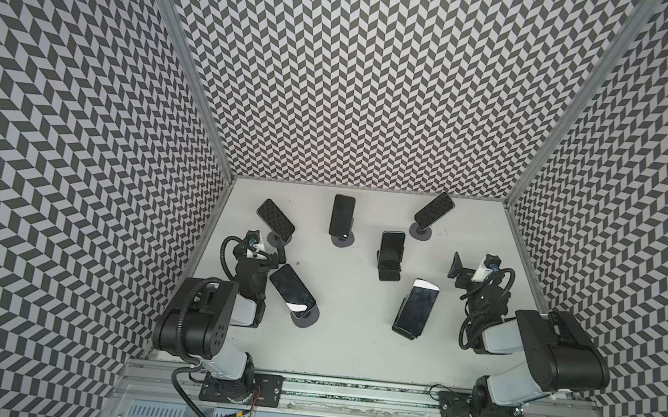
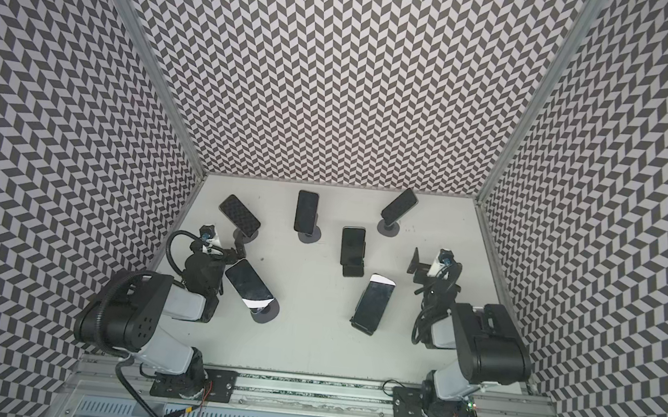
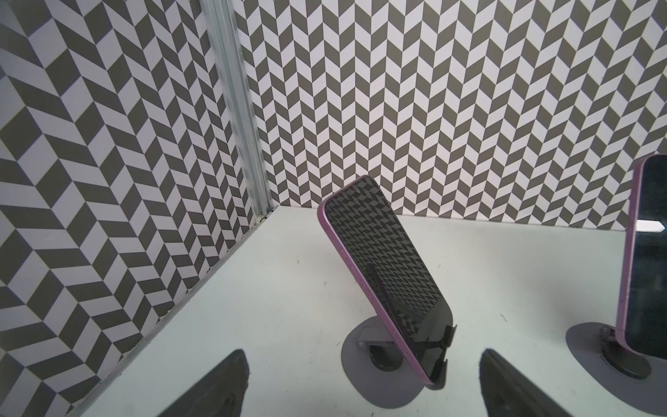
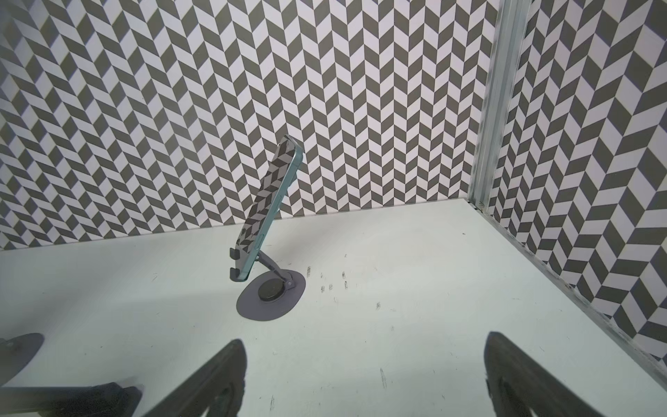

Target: Remove the phone from the phone stand

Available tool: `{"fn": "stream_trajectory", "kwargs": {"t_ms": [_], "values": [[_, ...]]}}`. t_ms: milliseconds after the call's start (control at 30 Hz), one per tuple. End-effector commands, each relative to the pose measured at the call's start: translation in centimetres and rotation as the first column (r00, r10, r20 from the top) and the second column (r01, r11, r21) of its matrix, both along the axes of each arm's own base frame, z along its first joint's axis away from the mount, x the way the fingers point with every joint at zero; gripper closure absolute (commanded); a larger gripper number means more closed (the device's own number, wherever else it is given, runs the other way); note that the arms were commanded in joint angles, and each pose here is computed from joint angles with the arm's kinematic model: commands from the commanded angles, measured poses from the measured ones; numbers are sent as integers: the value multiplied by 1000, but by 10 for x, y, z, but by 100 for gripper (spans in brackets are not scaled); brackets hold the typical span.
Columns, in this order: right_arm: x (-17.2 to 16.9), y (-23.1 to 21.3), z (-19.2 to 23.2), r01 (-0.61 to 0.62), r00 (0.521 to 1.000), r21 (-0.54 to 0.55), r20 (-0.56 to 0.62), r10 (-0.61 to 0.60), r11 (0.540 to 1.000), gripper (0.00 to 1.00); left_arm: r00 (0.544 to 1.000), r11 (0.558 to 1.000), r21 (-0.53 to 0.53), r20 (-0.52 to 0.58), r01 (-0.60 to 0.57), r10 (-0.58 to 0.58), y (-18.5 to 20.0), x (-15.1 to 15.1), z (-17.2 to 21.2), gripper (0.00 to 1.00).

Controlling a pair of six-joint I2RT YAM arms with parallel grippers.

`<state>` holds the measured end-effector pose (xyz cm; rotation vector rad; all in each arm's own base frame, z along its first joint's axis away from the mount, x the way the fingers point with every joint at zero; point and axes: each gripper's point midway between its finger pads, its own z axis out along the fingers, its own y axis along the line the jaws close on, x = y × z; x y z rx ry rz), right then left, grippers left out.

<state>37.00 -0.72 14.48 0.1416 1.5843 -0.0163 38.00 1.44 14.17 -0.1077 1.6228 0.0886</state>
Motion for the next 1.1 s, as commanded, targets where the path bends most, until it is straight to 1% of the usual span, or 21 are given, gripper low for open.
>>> {"fn": "stream_trajectory", "kwargs": {"t_ms": [0, 867, 1000, 1067], "values": [[3, -1, 10, 7, 999, 2, 40, -7, 1000, 0, 1000, 1000, 8, 22, 0, -1, -2, 1, 6, 0], [3, -1, 9, 6, 999, 3, 33, -6, 1000, 0, 1000, 1000, 2, 21, 13, -13, -1, 1, 6, 1], [3, -4, 4, 25, 1000, 12, -5, -25, 1000, 0, 998, 1000, -12, 55, -21, 22, 5, -7, 13, 1], [2, -8, 8, 47, 999, 24, 7, -47, 999, 0, 997, 999, -20, 67, -30, 31, 6, -11, 17, 1]]}}
